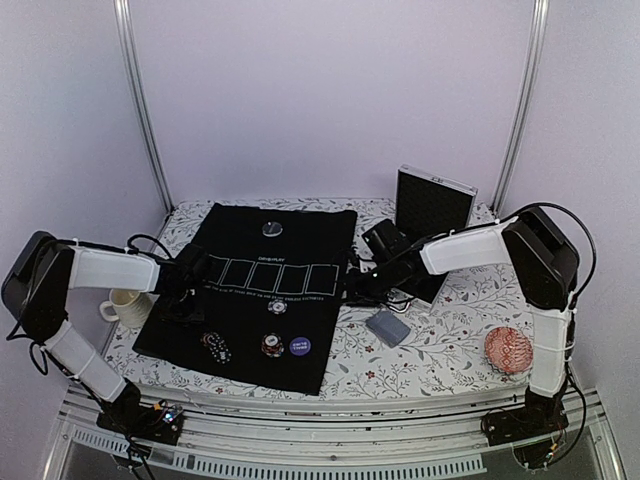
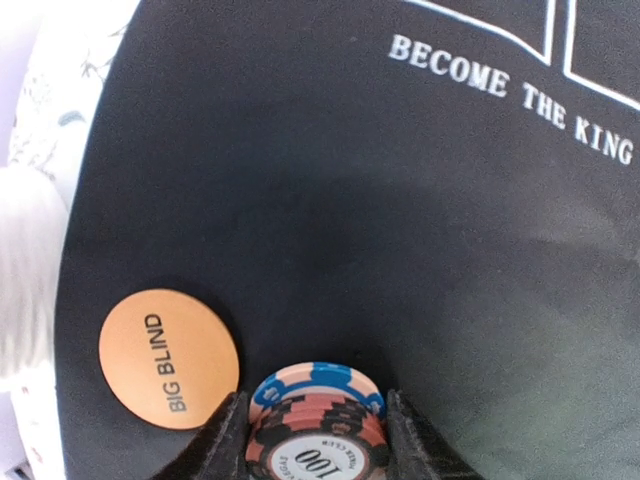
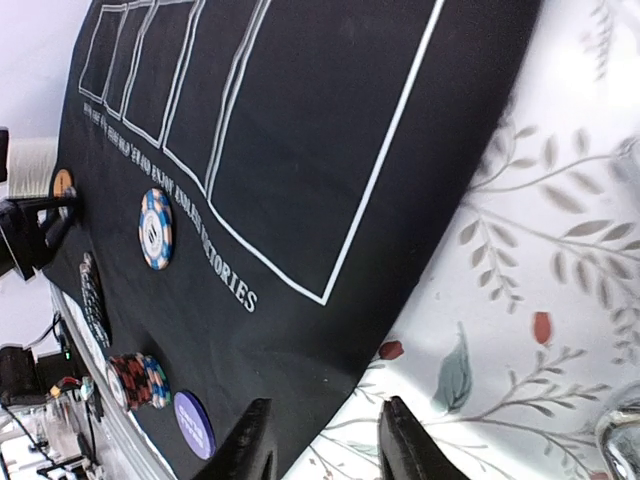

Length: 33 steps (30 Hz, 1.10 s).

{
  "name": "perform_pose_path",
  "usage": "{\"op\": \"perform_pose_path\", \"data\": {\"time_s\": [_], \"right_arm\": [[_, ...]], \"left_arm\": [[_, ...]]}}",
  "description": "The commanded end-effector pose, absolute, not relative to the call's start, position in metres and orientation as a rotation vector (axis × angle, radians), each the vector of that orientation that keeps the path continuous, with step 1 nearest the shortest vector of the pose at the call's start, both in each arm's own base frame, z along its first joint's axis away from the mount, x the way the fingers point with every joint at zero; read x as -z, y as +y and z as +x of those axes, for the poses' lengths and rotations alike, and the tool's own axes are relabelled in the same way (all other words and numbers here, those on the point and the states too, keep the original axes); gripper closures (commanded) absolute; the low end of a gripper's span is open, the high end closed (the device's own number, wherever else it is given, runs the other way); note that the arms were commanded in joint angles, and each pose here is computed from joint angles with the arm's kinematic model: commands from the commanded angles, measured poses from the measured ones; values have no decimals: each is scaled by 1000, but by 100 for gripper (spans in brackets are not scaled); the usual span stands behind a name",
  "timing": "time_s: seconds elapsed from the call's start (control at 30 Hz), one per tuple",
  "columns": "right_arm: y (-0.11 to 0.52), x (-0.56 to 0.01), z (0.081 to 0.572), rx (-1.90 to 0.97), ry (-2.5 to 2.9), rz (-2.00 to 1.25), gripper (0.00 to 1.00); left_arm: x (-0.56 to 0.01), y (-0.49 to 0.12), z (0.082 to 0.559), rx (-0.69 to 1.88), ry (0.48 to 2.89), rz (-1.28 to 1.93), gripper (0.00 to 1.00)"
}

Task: Distribute texas hold em gaming equipment
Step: Place the poker chips pile at the big blind area, then adjust the poker table mat at the center of the board.

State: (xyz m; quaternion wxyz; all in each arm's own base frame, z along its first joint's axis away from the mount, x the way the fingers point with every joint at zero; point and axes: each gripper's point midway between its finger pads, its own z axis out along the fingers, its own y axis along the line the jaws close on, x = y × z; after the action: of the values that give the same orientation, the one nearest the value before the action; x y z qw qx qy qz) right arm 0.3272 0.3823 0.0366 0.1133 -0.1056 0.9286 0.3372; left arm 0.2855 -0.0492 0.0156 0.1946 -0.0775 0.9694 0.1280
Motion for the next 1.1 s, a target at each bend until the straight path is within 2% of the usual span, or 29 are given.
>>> {"op": "perform_pose_path", "data": {"time_s": [0.0,0.2,0.4,0.47,0.77,0.9,1.07], "right_arm": [[373,-42,337,-867,2685,-281,56],[391,-22,351,-881,2693,-270,41],[402,-12,355,-864,2696,-282,38],[404,-7,354,-864,2703,-290,43],[401,-10,355,-851,2684,-279,78],[396,-8,357,-803,2687,-298,94],[381,-10,362,-720,2696,-334,97]], "left_arm": [[-13,-40,277,-381,2749,-206,44],[-43,-45,289,-347,2703,-196,16],[-90,-60,326,-226,2595,-146,6],[-97,-54,344,-174,2577,-161,6],[-72,21,408,-175,2572,-417,7],[-55,32,424,-175,2597,-458,12],[-28,21,417,-108,2655,-489,22]]}}
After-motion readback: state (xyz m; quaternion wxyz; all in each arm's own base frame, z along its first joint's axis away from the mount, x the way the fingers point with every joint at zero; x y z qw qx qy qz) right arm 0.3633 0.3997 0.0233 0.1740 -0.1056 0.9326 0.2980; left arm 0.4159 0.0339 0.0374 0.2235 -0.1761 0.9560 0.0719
